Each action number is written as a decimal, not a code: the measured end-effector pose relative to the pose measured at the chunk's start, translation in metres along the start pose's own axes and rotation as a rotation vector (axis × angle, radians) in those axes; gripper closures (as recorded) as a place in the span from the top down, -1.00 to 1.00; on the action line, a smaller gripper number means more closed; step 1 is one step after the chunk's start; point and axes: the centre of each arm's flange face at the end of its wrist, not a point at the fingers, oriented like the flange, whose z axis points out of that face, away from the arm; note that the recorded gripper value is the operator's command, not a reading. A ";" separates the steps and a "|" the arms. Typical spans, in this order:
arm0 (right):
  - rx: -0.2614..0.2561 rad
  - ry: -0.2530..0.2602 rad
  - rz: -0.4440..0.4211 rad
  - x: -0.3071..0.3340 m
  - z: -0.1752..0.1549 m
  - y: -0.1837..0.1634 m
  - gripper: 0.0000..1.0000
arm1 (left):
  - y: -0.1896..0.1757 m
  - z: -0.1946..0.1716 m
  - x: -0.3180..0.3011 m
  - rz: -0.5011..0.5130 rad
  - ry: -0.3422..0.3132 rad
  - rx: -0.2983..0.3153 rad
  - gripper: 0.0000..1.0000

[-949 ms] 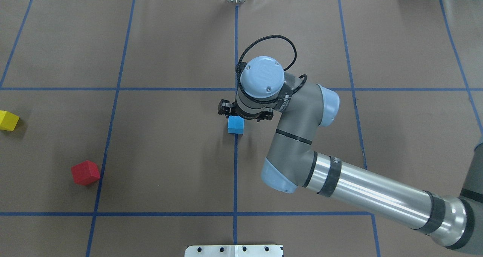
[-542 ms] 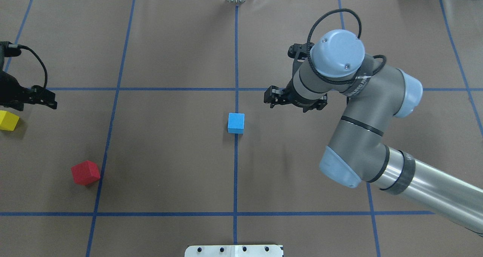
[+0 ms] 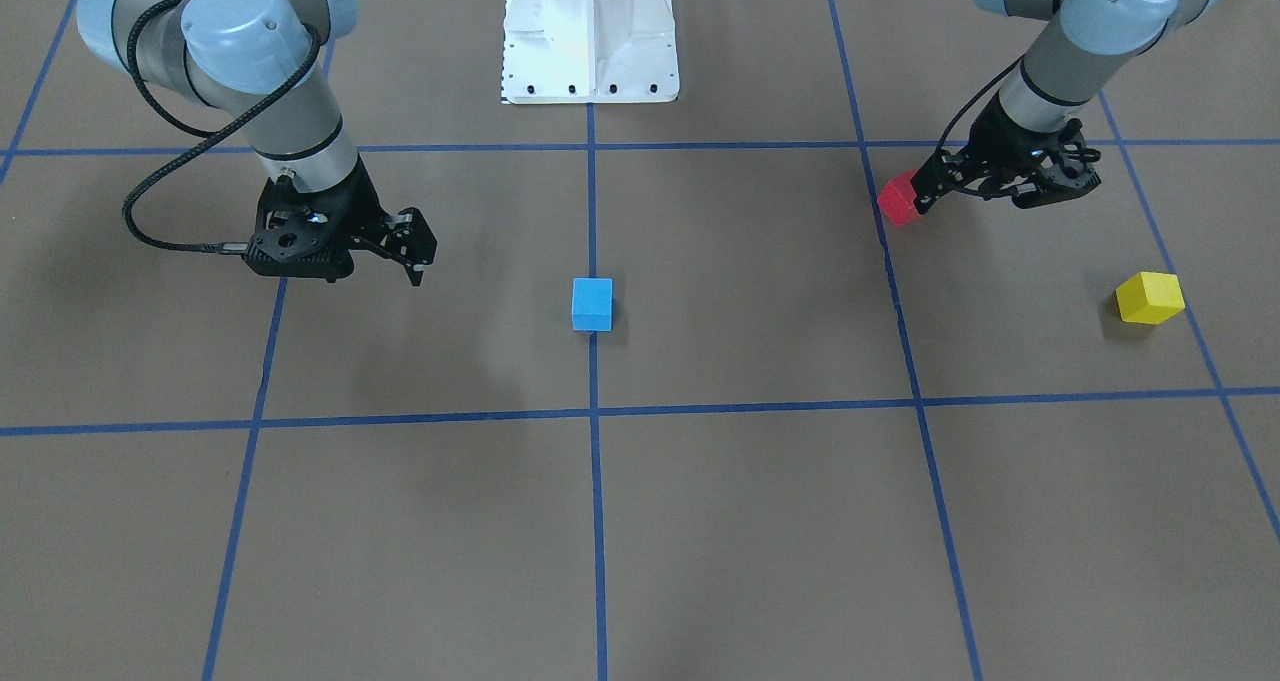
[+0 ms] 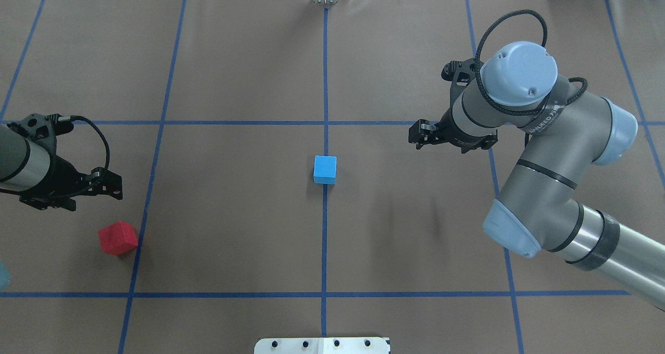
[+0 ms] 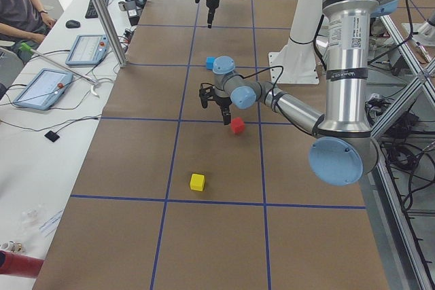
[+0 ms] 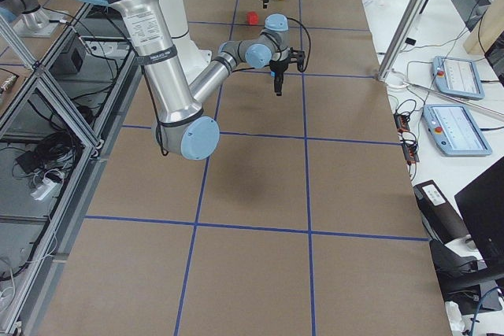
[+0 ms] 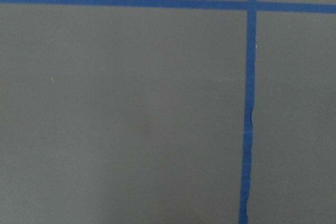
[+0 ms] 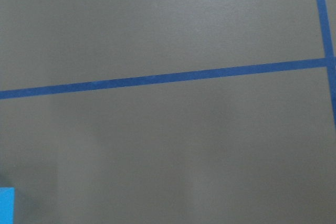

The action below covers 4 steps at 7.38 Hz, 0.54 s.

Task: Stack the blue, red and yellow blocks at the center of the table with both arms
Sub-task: 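Open the right gripper and withdraw it while the left gripper reaches the red cube, then close the left gripper on the red cube and lift it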

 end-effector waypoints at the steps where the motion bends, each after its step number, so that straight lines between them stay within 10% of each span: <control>1: 0.000 0.005 -0.001 0.003 0.002 0.000 1.00 | 0.012 0.008 0.002 -0.060 -0.011 -0.022 0.99; 4: -0.003 0.015 0.001 0.009 0.007 0.000 1.00 | 0.040 0.035 0.007 -0.142 -0.051 -0.061 0.99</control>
